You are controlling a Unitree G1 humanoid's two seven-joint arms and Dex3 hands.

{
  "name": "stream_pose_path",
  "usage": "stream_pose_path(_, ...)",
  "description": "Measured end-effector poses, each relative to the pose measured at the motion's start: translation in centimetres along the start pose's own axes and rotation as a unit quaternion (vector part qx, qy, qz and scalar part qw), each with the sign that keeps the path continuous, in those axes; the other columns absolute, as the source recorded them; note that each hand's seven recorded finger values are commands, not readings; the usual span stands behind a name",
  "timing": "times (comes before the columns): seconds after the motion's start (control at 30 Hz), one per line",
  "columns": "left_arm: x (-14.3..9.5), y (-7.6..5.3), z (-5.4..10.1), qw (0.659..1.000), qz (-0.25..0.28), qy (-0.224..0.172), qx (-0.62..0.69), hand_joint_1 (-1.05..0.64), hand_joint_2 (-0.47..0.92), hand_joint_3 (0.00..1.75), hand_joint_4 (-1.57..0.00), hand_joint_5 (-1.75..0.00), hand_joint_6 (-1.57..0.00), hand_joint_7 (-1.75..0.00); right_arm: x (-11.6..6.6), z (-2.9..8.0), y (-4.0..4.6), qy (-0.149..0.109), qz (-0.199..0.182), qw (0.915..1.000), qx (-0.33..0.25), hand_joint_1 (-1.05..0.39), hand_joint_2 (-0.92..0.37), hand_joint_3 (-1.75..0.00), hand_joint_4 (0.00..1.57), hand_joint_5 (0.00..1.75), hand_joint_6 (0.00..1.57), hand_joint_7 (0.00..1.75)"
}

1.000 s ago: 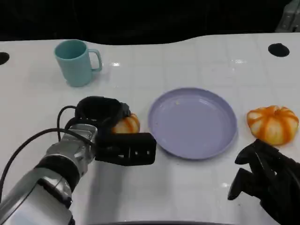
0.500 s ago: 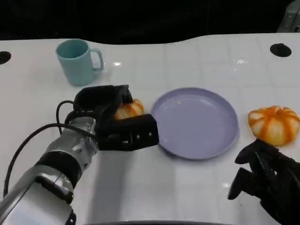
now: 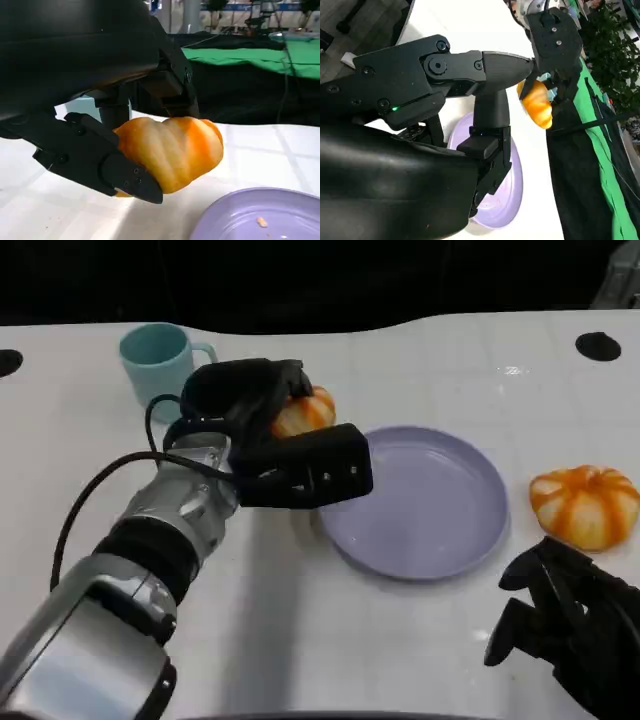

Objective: Grasp the bread from the table and place it into the plate.

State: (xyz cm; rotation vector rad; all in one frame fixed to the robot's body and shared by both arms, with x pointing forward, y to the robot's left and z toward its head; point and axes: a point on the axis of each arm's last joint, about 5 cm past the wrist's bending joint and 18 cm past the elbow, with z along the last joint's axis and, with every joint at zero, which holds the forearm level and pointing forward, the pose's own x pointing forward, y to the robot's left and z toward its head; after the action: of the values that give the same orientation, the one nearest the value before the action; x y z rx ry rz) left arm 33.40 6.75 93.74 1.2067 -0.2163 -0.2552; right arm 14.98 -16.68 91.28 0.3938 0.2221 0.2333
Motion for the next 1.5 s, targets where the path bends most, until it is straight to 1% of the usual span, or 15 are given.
stream_pose_path(0.13, 0.2, 0.0, 1.3, 0.999, 0.002, -0.041, -0.009, -0.25, 0.92, 0.2, -0.82, -1.75, -0.76, -0.67, 0.0, 0.0, 0.01, 0.0, 0.0, 1.0, 0.0, -0.46, -0.92, -0.35, 0.64, 1.75, 0.51, 1.62)
stream_pose_path(0.2, 0.3, 0.1, 2.0, 0.998, 0.004, -0.056, -0.011, -0.24, 0.91, 0.18, -0.87, -1.75, -0.79, -1.0, 0.0, 0.0, 0.02, 0.0, -0.001, 1.0, 0.0, -0.46, -0.92, -0.36, 0.64, 1.75, 0.5, 1.62)
stream_pose_path(0.4, 0.6, -0.3, 4.7, 0.995, -0.009, -0.091, -0.025, -0.24, 0.91, 0.2, -0.89, -1.75, -0.72, -1.39, 0.0, 0.0, 0.04, 0.0, 0.001, 1.0, 0.0, -0.46, -0.92, -0.36, 0.63, 1.75, 0.49, 1.62)
stream_pose_path(0.5, 0.8, -0.3, 5.8, 0.994, -0.019, -0.102, -0.027, -0.25, 0.92, 0.21, -0.89, -1.75, -0.71, -1.24, 0.0, 0.0, 0.06, 0.001, 0.001, 1.0, 0.0, -0.46, -0.92, -0.37, 0.63, 1.75, 0.49, 1.61)
stream_pose_path(0.67, 0.7, -1.0, 6.6, 0.994, -0.043, -0.097, -0.017, -0.24, 0.92, 0.27, -0.83, -1.75, -0.71, -1.22, 0.0, -0.1, 0.08, 0.001, 0.002, 1.0, 0.001, -0.46, -0.92, -0.37, 0.63, 1.75, 0.49, 1.61)
stream_pose_path(0.77, 0.6, -1.4, 6.7, 0.994, -0.057, -0.09, -0.016, -0.26, 0.92, 0.33, -0.81, -1.67, -0.75, -0.85, 0.0, -0.1, 0.2, 0.002, 0.004, 1.0, 0.001, -0.45, -0.92, -0.37, 0.63, 1.75, 0.5, 1.61)
stream_pose_path(1.03, 0.5, -1.8, 6.9, 0.993, -0.086, -0.076, -0.015, -0.25, 0.92, 0.34, -0.77, -1.55, -0.83, -0.52, 0.0, -0.2, 0.42, 0.004, 0.007, 1.0, -0.002, -0.46, -0.92, -0.38, 0.64, 1.75, 0.51, 1.61)
stream_pose_path(1.1, 0.5, -2.1, 7.2, 0.993, -0.095, -0.072, -0.015, -0.23, 0.92, 0.27, -0.75, -1.61, -0.88, -0.51, 0.1, -0.3, 0.54, 0.004, 0.008, 1.0, -0.003, -0.46, -0.92, -0.38, 0.64, 1.75, 0.51, 1.61)
stream_pose_path(1.2, 0.4, -2.3, 7.5, 0.992, -0.101, -0.076, -0.018, -0.2, 0.92, 0.22, -0.71, -1.73, -0.84, -0.92, 0.1, -0.2, 0.62, 0.003, 0.007, 1.0, -0.003, -0.46, -0.92, -0.38, 0.64, 1.75, 0.51, 1.61)
stream_pose_path(1.27, 0.4, -2.3, 7.5, 0.991, -0.106, -0.08, -0.023, -0.19, 0.92, 0.2, -0.62, -1.64, -0.74, -1.05, 0.0, -0.2, 0.66, 0.003, 0.006, 1.0, -0.002, -0.46, -0.92, -0.38, 0.64, 1.75, 0.51, 1.61)
stream_pose_path(1.3, 0.4, -2.3, 7.5, 0.99, -0.114, -0.079, -0.028, -0.2, 0.92, 0.15, -0.6, -1.31, -0.76, -0.87, 0.0, -0.2, 0.68, 0.003, 0.006, 1.0, -0.002, -0.46, -0.92, -0.38, 0.64, 1.75, 0.51, 1.61)
stream_pose_path(1.33, 0.4, -2.3, 7.5, 0.989, -0.125, -0.075, -0.04, -0.22, 0.92, 0.08, -0.63, -1.17, -0.81, -0.54, 0.0, -0.3, 0.69, 0.003, 0.006, 1.0, -0.002, -0.46, -0.92, -0.38, 0.63, 1.75, 0.5, 1.61)
stream_pose_path(1.43, 0.4, -2.3, 7.1, 0.981, -0.168, -0.057, -0.081, -0.25, 0.92, 0.12, -0.56, -1.28, -0.75, -0.15, 0.0, -0.3, 0.69, 0.0, 0.007, 1.0, -0.003, -0.46, -0.92, -0.39, 0.64, 1.75, 0.5, 1.61)
stream_pose_path(1.47, 0.4, -2.3, 7.1, 0.978, -0.178, -0.057, -0.089, -0.34, 0.92, 0.18, -0.36, -0.89, -0.59, -0.06, 0.0, -0.3, 0.7, -0.002, 0.007, 1.0, -0.003, -0.47, -0.92, -0.39, 0.64, 1.75, 0.51, 1.62)
stream_pose_path(1.5, 0.4, -2.2, 7.0, 0.976, -0.187, -0.06, -0.092, -0.37, 0.92, 0.21, -0.31, -0.71, -0.54, -0.03, 0.0, -0.2, 0.7, -0.003, 0.007, 1.0, -0.004, -0.47, -0.92, -0.39, 0.64, 1.75, 0.51, 1.62)
